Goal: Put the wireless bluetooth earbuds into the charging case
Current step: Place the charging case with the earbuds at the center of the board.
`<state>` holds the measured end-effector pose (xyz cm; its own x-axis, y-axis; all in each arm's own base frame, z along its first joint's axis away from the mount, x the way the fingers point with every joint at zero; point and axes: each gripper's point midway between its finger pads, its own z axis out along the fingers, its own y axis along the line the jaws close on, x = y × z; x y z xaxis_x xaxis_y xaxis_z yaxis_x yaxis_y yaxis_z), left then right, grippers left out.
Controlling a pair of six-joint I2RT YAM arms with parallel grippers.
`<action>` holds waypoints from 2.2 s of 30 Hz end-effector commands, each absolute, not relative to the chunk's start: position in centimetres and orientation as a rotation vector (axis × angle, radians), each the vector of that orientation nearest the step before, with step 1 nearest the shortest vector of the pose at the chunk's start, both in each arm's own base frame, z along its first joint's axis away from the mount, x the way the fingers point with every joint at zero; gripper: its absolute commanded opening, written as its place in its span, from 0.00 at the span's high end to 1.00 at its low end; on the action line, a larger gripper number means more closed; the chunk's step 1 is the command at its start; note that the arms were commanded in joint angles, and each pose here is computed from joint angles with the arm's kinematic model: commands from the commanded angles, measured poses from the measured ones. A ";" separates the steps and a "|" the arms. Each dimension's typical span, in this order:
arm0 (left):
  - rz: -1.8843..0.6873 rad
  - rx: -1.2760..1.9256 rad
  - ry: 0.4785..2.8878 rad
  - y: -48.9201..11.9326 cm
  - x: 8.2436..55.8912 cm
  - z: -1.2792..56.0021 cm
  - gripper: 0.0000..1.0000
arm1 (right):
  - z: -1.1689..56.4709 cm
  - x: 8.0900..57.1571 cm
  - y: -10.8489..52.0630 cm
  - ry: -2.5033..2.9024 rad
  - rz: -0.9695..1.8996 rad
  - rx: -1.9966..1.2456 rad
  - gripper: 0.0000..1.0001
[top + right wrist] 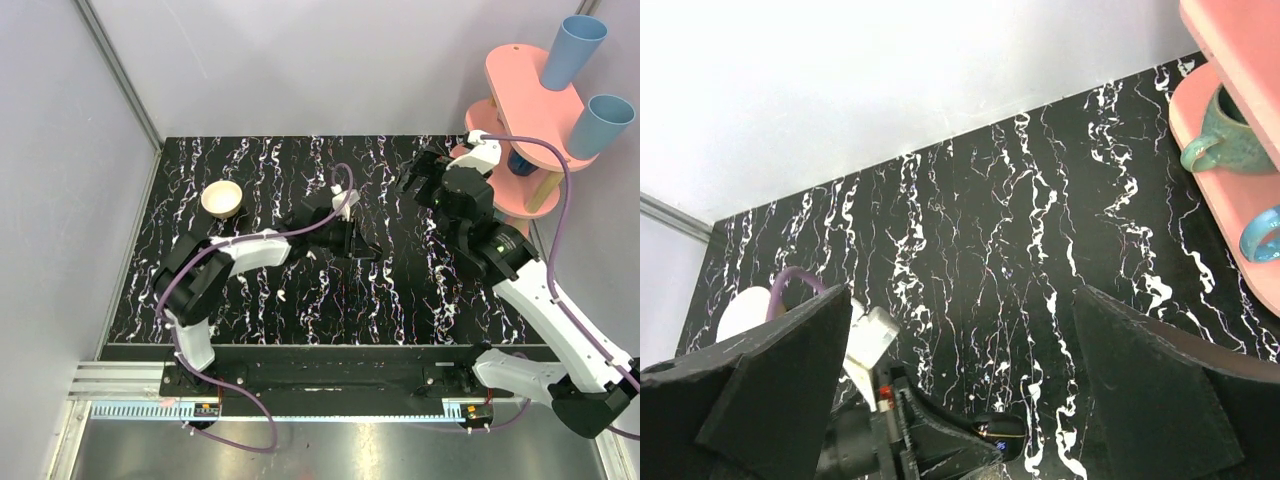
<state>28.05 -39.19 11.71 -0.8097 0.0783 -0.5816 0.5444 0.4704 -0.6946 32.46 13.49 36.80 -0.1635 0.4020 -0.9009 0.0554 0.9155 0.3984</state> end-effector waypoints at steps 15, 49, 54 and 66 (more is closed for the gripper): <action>-1.397 0.461 2.379 -43.0 29.3 6.6 0.89 | 38.0 32.8 12.8 1.656 0.327 0.405 0.00; -1.072 0.534 2.363 -39.9 30.8 8.3 0.50 | 37.7 32.8 14.1 1.672 0.378 0.343 0.00; -0.939 0.564 2.331 -38.3 31.7 9.6 0.48 | 38.6 33.3 12.1 1.643 0.253 0.325 0.00; -0.805 0.519 2.132 -32.8 32.6 19.1 0.43 | 34.4 37.0 13.1 1.751 0.184 0.220 0.00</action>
